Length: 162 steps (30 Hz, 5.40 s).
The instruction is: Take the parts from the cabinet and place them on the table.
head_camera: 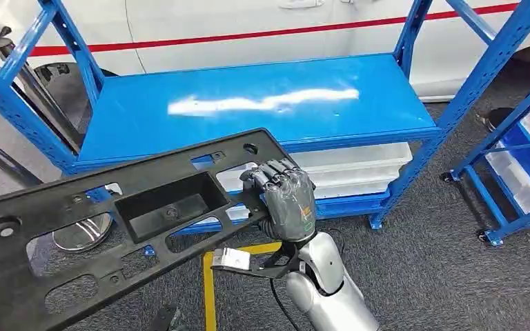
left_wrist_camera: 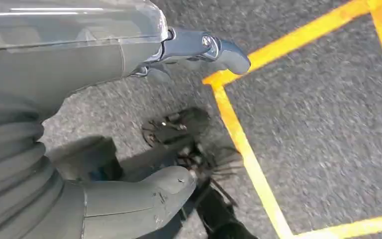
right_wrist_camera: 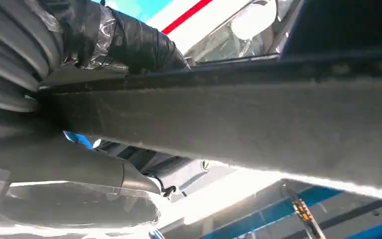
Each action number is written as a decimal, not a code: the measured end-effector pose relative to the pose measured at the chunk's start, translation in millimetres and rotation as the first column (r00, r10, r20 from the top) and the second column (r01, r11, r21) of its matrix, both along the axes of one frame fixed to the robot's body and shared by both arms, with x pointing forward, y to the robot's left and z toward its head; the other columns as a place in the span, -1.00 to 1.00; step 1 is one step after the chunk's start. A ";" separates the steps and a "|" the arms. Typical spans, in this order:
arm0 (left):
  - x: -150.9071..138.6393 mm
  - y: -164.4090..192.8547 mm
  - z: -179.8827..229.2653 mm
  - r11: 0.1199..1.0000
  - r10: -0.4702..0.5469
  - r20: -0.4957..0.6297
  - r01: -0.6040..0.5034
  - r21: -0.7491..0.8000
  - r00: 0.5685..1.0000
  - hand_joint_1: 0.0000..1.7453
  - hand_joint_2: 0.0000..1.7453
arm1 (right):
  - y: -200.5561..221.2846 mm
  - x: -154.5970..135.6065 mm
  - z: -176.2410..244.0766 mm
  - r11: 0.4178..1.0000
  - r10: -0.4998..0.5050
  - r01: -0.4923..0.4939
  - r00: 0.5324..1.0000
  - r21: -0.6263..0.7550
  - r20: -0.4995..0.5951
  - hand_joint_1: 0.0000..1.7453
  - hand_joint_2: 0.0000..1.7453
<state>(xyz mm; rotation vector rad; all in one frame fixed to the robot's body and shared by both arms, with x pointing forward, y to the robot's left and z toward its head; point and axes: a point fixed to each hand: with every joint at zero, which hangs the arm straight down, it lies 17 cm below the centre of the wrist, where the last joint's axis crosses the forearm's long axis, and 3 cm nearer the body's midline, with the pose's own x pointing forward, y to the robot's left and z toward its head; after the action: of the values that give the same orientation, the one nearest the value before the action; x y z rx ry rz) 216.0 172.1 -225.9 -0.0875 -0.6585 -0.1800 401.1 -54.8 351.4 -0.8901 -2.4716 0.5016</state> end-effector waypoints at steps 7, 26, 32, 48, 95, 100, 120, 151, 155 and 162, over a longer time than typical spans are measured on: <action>7.7 -1.2 2.9 1.000 -0.010 0.011 0.010 0.001 1.000 -1.00 1.00 | -0.1 -0.8 0.3 1.000 -0.004 0.004 1.000 -0.003 0.001 1.00 1.00; 21.2 -1.9 8.4 1.000 -0.011 0.032 0.011 -0.004 0.999 -1.00 1.00 | 7.8 -3.8 11.3 1.000 0.012 -0.012 1.000 -0.001 0.021 1.00 1.00; 22.6 -2.7 9.1 1.000 -0.011 0.034 0.011 -0.006 0.999 -1.00 1.00 | 8.4 -3.8 13.1 1.000 0.012 -0.012 1.000 -0.001 0.024 1.00 1.00; 21.0 -4.4 8.8 1.000 -0.019 0.033 0.019 -0.007 0.999 -1.00 1.00 | 10.2 -5.2 14.5 1.000 0.009 -0.009 0.999 -0.013 0.033 1.00 1.00; 15.0 -17.2 9.2 0.999 -0.046 0.027 0.046 -0.022 0.999 -1.00 1.00 | 10.1 -10.7 6.1 0.999 -0.011 0.012 1.000 -0.034 0.021 1.00 1.00; 15.0 -18.1 9.4 0.999 -0.047 0.028 0.047 -0.023 0.999 -1.00 1.00 | 9.0 -10.5 2.8 0.999 -0.013 0.013 1.000 -0.040 0.017 1.00 1.00; 16.8 -17.6 9.5 0.998 -0.059 0.025 0.059 -0.015 0.998 -1.00 1.00 | 10.3 -11.0 2.2 0.999 0.010 -0.009 1.000 -0.038 0.013 1.00 1.00; 17.6 -18.7 10.1 0.998 -0.064 0.028 0.065 -0.017 0.998 -1.00 1.00 | 12.2 -13.9 1.3 0.998 0.021 -0.019 0.999 -0.064 0.027 1.00 1.00; 17.5 -19.0 10.2 0.998 -0.065 0.029 0.066 -0.018 0.997 -1.00 1.00 | 13.1 -15.1 2.1 0.997 0.019 -0.017 0.999 -0.073 0.035 1.00 1.00; 19.4 -20.2 11.3 0.998 -0.066 0.033 0.067 -0.019 0.997 -1.00 1.00 | 11.7 -15.0 -1.0 0.996 0.015 -0.011 0.999 -0.090 0.039 1.00 1.00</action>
<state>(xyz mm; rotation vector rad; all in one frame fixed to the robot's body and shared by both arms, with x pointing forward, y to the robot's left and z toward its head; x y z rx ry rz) 235.4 151.9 -214.6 -0.1264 -0.6900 -0.2395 386.2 -43.2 350.4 -0.9280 -2.5089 0.6096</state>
